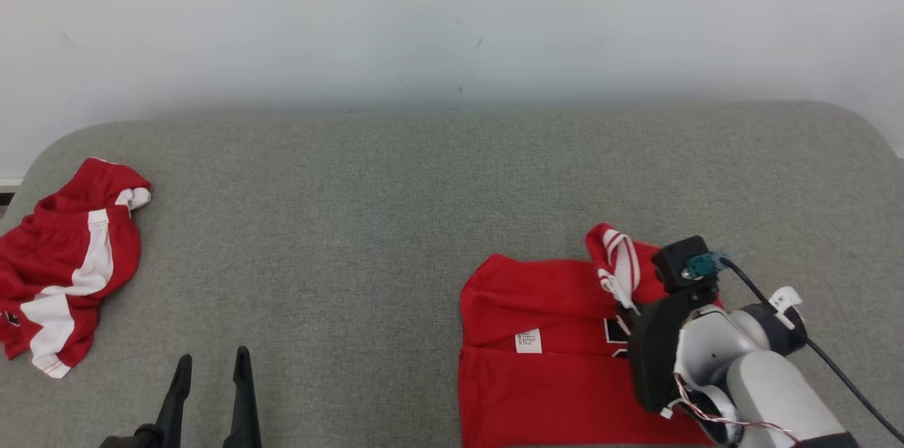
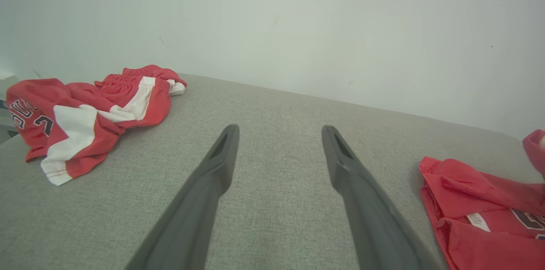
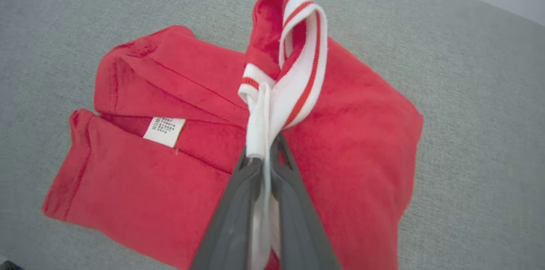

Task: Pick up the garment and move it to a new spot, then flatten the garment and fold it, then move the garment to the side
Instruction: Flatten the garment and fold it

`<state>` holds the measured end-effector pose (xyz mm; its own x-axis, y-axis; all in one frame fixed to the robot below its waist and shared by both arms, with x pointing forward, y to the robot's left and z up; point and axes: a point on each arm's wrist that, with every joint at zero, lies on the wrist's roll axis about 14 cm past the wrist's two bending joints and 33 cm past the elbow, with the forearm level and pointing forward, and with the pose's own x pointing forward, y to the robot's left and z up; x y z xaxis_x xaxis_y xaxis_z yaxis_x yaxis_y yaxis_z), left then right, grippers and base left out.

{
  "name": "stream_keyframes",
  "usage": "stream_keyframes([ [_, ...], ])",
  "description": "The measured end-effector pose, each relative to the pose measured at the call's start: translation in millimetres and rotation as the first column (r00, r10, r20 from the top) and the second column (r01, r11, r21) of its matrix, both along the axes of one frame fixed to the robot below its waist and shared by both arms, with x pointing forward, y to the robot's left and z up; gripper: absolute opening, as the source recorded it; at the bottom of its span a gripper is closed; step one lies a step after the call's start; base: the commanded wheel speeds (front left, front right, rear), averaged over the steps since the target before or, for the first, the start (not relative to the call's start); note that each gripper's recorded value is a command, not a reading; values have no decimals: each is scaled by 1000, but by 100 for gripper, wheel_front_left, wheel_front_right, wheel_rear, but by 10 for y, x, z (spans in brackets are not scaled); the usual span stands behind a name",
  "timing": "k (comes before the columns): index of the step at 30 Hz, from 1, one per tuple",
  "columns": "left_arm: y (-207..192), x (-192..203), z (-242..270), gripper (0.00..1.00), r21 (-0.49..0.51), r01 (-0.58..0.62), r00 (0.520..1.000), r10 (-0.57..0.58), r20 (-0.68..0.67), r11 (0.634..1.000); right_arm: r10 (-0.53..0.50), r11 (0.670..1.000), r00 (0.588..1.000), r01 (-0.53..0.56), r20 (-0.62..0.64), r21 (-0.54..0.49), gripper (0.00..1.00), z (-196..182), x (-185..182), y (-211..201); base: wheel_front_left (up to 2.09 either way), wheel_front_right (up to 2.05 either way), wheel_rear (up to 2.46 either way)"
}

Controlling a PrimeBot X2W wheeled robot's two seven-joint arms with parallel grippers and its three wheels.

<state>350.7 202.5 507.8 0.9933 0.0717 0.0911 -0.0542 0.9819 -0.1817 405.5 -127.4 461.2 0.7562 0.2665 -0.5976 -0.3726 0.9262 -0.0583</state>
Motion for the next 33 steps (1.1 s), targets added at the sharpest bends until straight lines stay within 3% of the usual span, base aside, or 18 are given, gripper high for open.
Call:
stream_keyframes([
  [9,42,-16,-56,100,-1,-14,1000,14,-19,1000,134,988,989,-129,-60,83,0,-127,86,728,0,0,0],
  [21,126,-28,-123,100,-7,-44,998,43,-41,999,219,970,970,-204,-108,134,0,-313,113,1174,0,0,0],
  [22,127,-30,-119,100,-7,-44,998,44,-40,999,220,969,969,-204,-114,139,9,-325,101,1183,0,0,0],
  [23,131,-33,-113,100,-7,-45,998,45,-38,999,222,968,967,-204,-121,146,45,-333,84,1199,0,0,0],
  [24,133,-35,-105,100,-7,-47,998,46,-35,999,223,967,967,-203,-125,157,89,-334,68,1216,0,0,0],
  [25,133,-35,-97,100,-7,-46,998,46,-33,999,225,965,967,-204,-122,164,100,-327,58,1231,0,0,0],
  [33,104,-45,-46,100,-9,-38,999,37,-16,999,220,932,975,-201,-29,303,100,1,54,1374,0,0,0],
])
